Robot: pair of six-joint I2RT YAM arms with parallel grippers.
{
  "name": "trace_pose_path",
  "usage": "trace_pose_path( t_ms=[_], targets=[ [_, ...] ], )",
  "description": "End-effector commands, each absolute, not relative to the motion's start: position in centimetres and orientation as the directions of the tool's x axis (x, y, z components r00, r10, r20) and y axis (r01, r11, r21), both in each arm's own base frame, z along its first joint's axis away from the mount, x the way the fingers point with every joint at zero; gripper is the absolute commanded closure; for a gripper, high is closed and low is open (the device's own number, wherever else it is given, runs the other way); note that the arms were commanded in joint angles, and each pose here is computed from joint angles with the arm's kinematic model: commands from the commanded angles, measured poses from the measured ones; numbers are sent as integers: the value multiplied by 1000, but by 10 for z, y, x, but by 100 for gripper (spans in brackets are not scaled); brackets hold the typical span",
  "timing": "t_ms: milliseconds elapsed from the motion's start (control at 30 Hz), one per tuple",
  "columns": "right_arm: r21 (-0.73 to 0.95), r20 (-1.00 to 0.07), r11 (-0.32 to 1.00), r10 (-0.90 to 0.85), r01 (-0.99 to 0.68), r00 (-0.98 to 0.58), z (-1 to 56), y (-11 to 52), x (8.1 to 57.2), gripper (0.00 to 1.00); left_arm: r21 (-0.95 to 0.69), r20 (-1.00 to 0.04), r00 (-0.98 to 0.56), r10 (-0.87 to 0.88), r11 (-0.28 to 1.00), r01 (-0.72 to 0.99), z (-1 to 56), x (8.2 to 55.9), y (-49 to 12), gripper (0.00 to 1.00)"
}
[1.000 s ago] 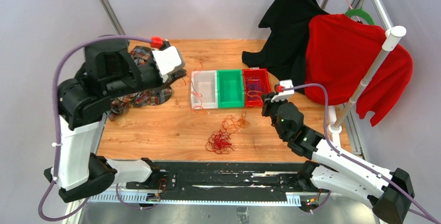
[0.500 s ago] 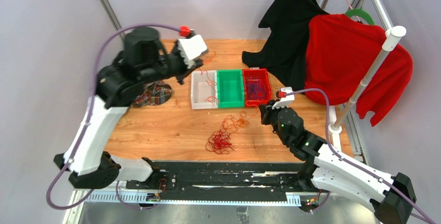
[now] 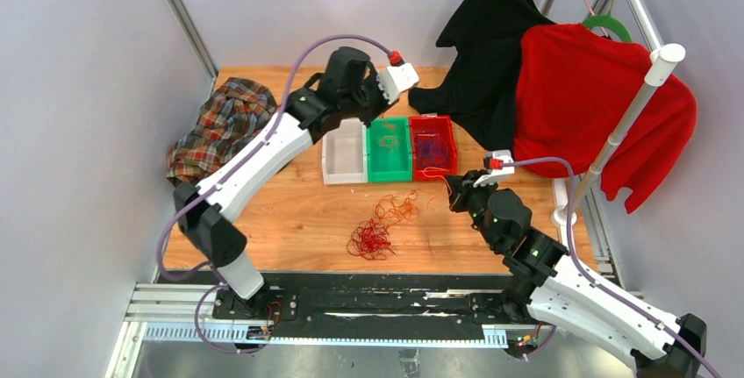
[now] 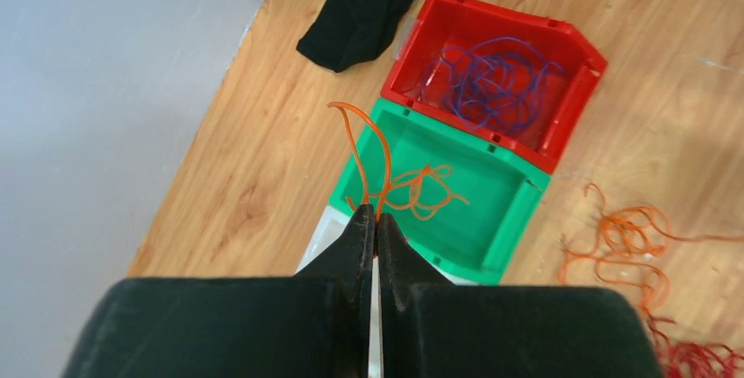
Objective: Untangle the cables
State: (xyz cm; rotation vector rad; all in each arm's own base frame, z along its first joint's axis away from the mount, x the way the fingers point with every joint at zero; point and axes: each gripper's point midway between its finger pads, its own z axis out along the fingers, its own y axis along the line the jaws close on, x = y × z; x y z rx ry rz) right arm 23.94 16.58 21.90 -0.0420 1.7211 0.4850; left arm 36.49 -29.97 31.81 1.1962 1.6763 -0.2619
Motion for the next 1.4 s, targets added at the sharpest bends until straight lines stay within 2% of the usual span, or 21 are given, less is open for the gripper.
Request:
trace_pose_path(
  t_ms=[0, 167, 333, 533, 600, 700, 767, 833, 1000, 1167, 1267, 1367],
  targets=[
    [304, -946, 913, 255, -274, -199, 229, 159, 240, 99, 431, -796, 69, 601, 485, 761, 309, 398, -315, 100],
    [291, -951, 919, 248, -266, -185, 232, 156, 241, 99, 451, -747, 47, 663, 453, 769, 250, 417, -322, 100],
    [279, -956, 924, 241, -263, -168, 240, 155, 243, 99, 406, -682, -62, 729, 448, 797, 181, 418, -315, 100],
    [266, -961, 925, 232, -271, -151, 255, 157, 246, 99, 279, -681, -142, 718, 433, 857, 158, 397, -321, 95],
    [264, -962, 925, 231, -274, -147, 258, 159, 247, 99, 243, -682, -154, 715, 419, 875, 160, 391, -323, 78],
    [253, -965, 926, 219, -282, -145, 261, 160, 248, 99, 180, -672, -168, 721, 379, 908, 171, 375, -324, 40],
    [250, -966, 924, 217, -288, -143, 263, 162, 249, 99, 145, -680, -172, 713, 360, 922, 181, 366, -320, 19],
    [245, -967, 922, 211, -298, -143, 266, 164, 249, 99, 134, -699, -153, 698, 338, 932, 194, 357, -317, 3],
    [226, -971, 922, 187, -315, -150, 267, 170, 251, 100, 101, -776, -106, 621, 290, 952, 255, 339, -311, 2],
    [215, -974, 886, 164, -411, -156, 276, 192, 250, 100, -9, -861, -77, 502, 137, 990, 313, 282, -311, 2],
    [211, -976, 859, 155, -467, -156, 281, 206, 249, 99, -100, -894, -114, 433, 57, 993, 333, 247, -313, 2],
    [213, -975, 834, 152, -509, -160, 284, 220, 251, 99, -208, -890, -205, 408, 37, 977, 339, 231, -319, 2]
  ],
)
